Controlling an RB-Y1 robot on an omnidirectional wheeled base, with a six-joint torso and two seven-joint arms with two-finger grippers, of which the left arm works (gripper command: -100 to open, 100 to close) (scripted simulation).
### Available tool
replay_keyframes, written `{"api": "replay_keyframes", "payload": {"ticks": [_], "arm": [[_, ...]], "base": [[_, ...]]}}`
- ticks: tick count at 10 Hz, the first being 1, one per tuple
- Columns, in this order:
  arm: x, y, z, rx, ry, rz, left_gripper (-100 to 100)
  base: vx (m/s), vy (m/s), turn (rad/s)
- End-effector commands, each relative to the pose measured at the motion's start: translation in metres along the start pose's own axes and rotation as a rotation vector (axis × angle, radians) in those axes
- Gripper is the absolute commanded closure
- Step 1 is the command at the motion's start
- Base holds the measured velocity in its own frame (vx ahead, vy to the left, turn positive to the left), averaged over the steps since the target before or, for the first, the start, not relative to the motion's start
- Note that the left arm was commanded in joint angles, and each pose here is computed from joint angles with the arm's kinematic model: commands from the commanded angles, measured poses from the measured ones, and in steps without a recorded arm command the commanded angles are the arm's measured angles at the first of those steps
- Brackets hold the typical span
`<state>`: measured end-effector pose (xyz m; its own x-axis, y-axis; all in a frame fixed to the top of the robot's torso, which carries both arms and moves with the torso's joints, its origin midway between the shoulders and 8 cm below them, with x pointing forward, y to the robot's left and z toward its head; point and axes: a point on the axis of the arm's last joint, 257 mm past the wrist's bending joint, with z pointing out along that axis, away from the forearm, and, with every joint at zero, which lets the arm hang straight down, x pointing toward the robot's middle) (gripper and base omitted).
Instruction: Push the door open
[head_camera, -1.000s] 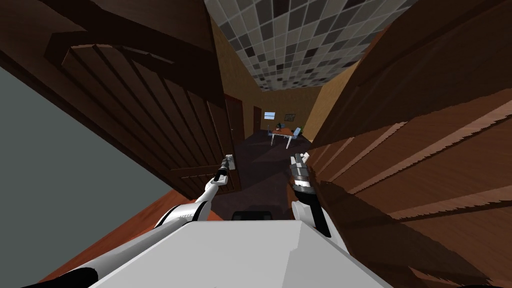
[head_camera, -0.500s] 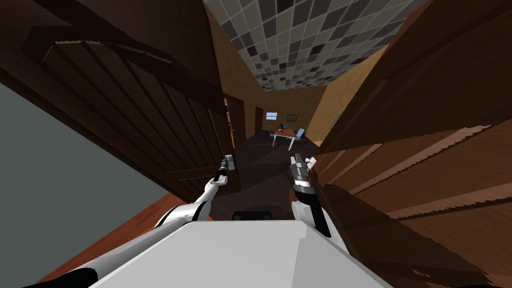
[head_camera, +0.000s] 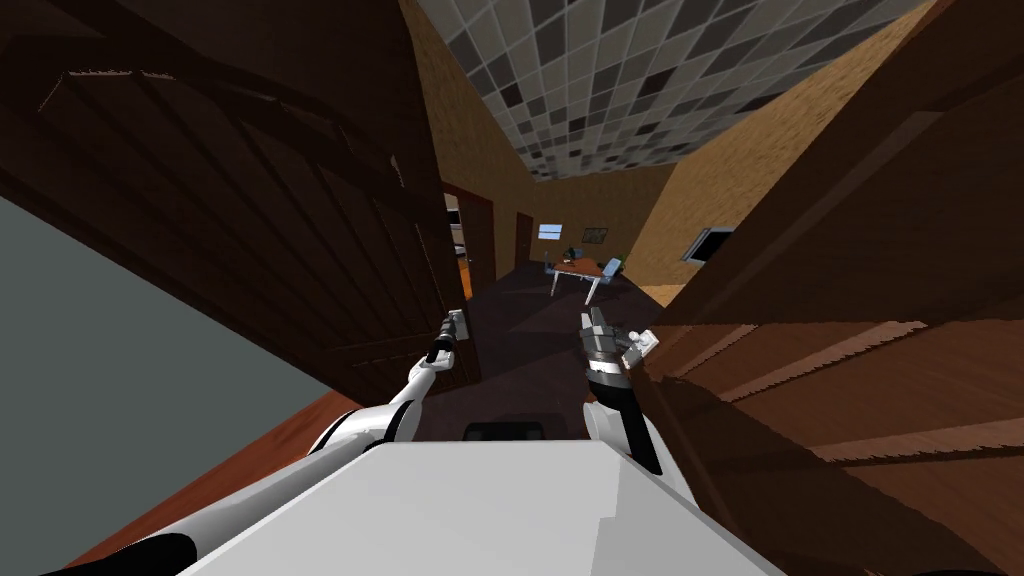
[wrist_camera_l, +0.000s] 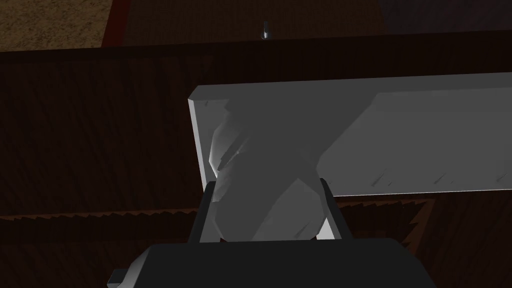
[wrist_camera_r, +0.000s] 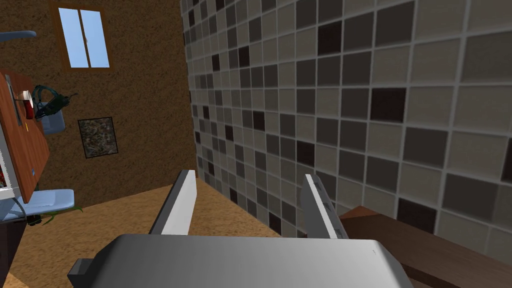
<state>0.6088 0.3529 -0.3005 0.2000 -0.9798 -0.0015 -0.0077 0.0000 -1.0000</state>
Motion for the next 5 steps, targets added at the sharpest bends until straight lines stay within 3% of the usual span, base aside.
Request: {"api": "replay_keyframes", "payload": {"ticks": [1,5], "arm": [[-0.0085,-0.0044,0.0006,0.009,-0.013,0.002,100],[-0.0184,-0.0043,0.0005,0.008,-0.03,0.001,100]], "base": [[0.188,-0.055,0.135],[0.191,-0.074,0.138]]}}
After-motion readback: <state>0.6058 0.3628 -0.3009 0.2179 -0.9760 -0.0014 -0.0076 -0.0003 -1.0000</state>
